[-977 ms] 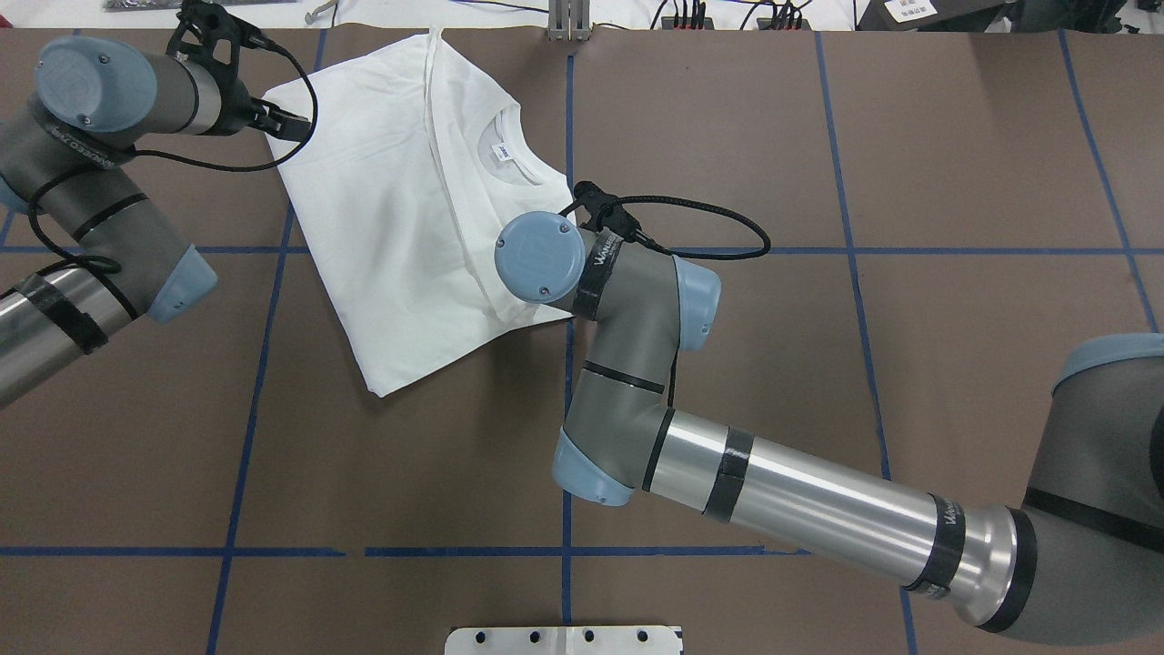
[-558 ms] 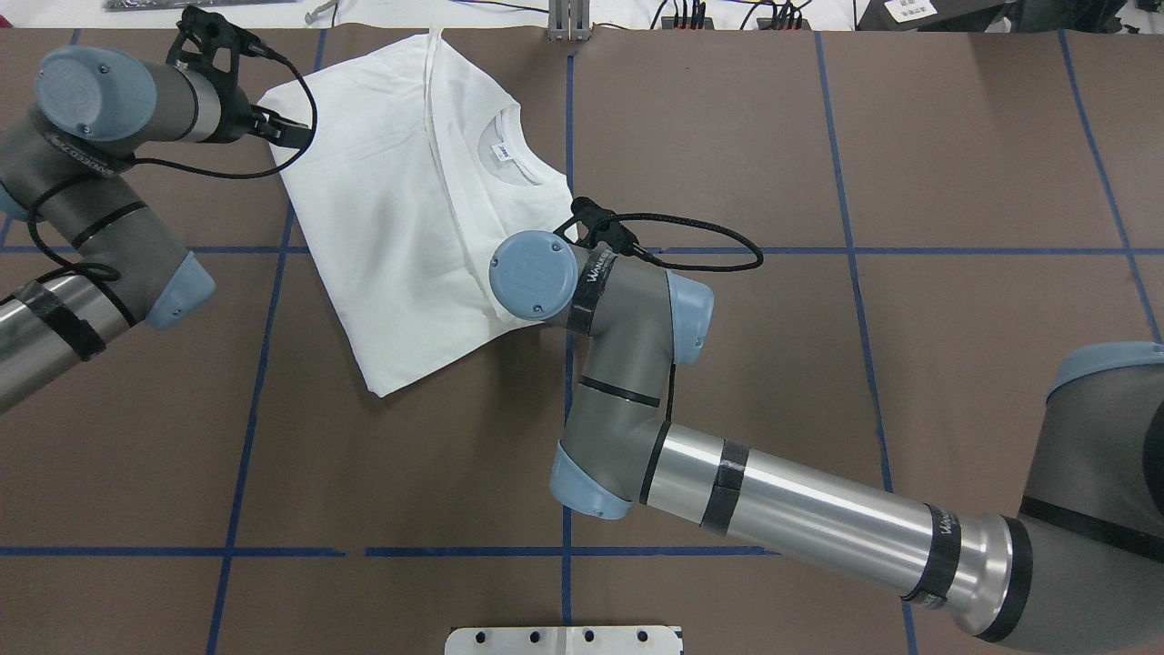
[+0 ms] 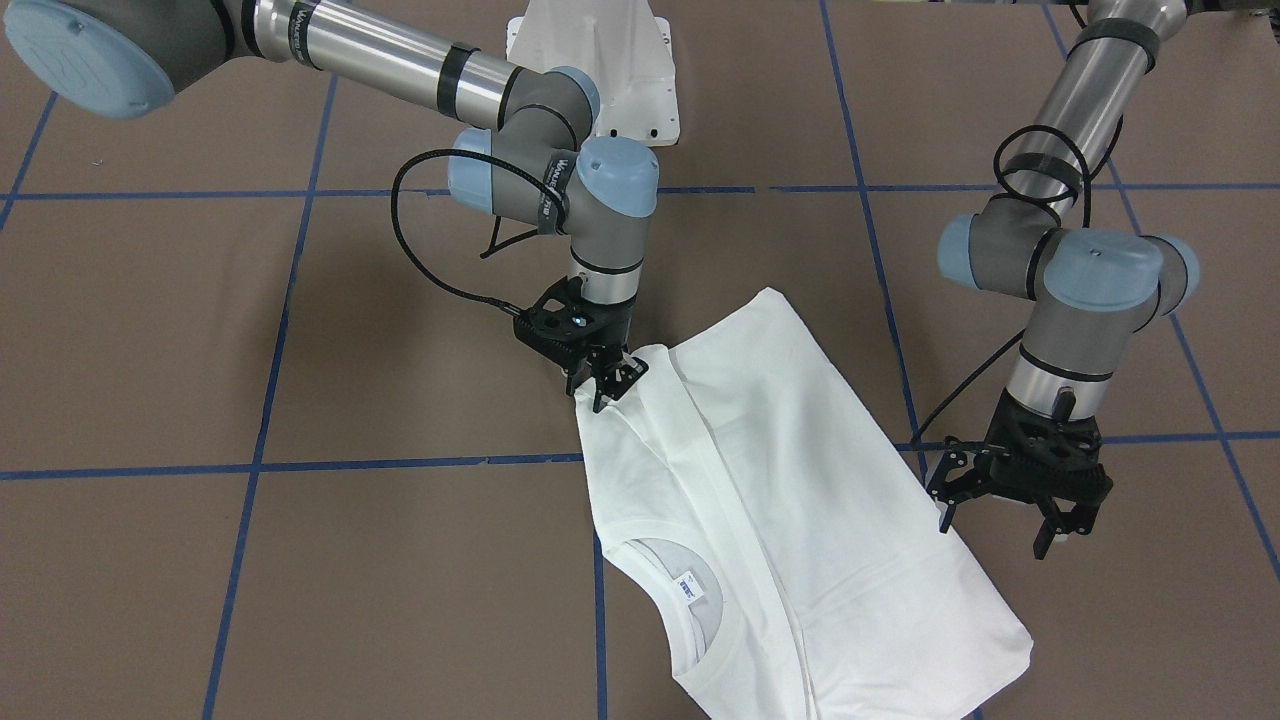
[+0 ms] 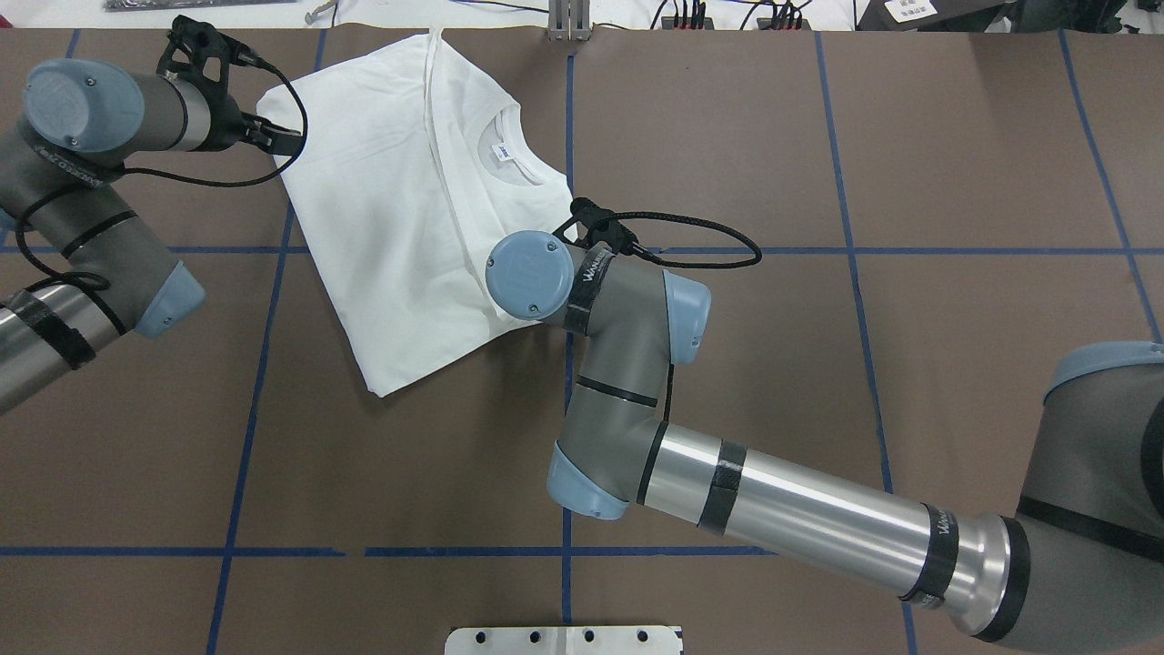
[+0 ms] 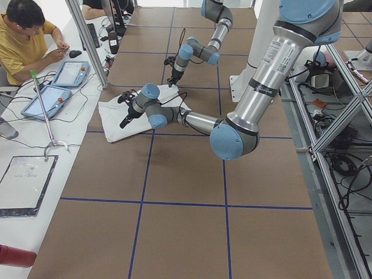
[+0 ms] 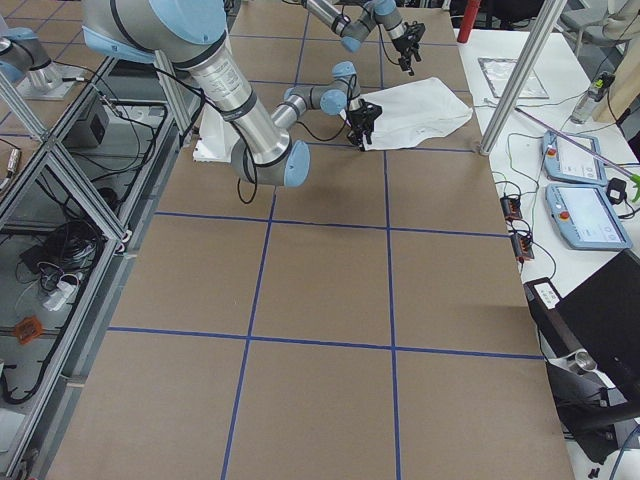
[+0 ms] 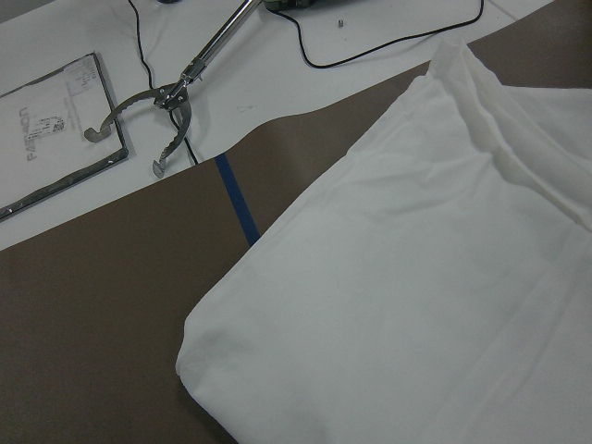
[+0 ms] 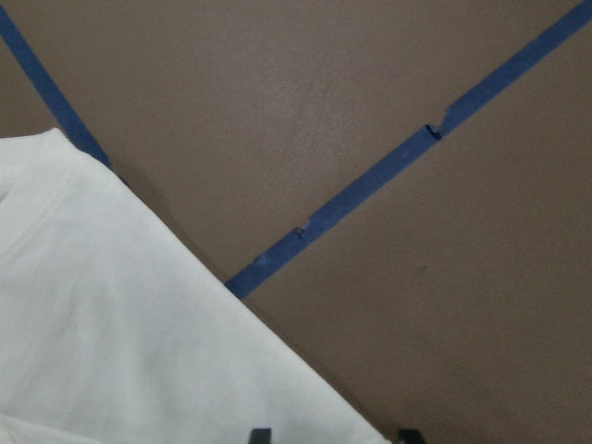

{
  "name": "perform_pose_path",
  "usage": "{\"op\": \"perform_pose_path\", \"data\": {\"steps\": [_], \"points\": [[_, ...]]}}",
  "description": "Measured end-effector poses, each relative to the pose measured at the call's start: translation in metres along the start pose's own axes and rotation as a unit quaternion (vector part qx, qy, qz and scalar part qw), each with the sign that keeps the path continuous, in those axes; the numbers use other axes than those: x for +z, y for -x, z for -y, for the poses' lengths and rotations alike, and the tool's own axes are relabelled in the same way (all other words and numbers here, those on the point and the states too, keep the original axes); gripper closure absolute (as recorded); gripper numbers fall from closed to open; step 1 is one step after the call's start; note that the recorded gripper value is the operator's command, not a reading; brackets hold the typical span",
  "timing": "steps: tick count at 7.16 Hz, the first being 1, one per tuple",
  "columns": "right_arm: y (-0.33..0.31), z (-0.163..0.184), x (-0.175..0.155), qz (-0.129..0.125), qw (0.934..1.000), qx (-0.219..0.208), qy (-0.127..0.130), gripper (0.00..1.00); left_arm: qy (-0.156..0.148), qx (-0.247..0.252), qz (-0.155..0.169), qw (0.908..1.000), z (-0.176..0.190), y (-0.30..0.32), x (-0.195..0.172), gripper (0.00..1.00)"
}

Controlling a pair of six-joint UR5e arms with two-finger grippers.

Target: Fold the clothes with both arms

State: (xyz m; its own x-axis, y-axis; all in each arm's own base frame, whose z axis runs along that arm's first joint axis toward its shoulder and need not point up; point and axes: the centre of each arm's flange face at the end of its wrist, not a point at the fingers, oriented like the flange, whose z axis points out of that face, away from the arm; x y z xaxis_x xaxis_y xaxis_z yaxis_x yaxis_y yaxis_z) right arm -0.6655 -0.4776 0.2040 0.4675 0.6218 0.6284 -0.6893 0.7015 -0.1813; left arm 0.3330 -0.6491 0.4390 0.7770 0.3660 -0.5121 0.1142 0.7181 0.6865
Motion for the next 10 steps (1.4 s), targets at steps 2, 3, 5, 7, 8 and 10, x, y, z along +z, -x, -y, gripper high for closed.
{"op": "perform_pose_path", "data": {"steps": [2, 3, 5, 7, 8, 10], "points": [[0.001, 0.0, -0.003, 0.0, 1.0, -0.002, 0.001, 1.0, -0.004, 0.001, -0.002, 1.0, -0.002, 0.001, -0.001, 0.0], [0.001, 0.001, -0.008, -0.002, 1.0, -0.004, 0.0, 1.0, -0.005, 0.0, -0.002, 1.0, -0.002, 0.001, -0.001, 0.0], [-0.033, 0.016, -0.031, -0.007, 0.9998, -0.017, 0.001, 1.0, -0.005, -0.005, -0.006, 1.0, -0.004, -0.004, 0.0, 0.0], [-0.119, 0.024, -0.064, -0.014, 0.9991, -0.041, 0.006, 1.0, -0.001, -0.012, -0.017, 0.9998, -0.005, -0.012, -0.001, 0.0], [-0.157, 0.011, -0.087, -0.014, 0.9981, -0.06, 0.006, 1.0, 0.004, -0.015, -0.027, 0.9995, -0.005, -0.015, -0.003, 0.0], [-0.205, -0.025, -0.116, -0.009, 0.9958, -0.091, 0.003, 0.59, 0.006, -0.018, -0.044, 0.9989, -0.003, -0.022, -0.008, 0.0]]}}
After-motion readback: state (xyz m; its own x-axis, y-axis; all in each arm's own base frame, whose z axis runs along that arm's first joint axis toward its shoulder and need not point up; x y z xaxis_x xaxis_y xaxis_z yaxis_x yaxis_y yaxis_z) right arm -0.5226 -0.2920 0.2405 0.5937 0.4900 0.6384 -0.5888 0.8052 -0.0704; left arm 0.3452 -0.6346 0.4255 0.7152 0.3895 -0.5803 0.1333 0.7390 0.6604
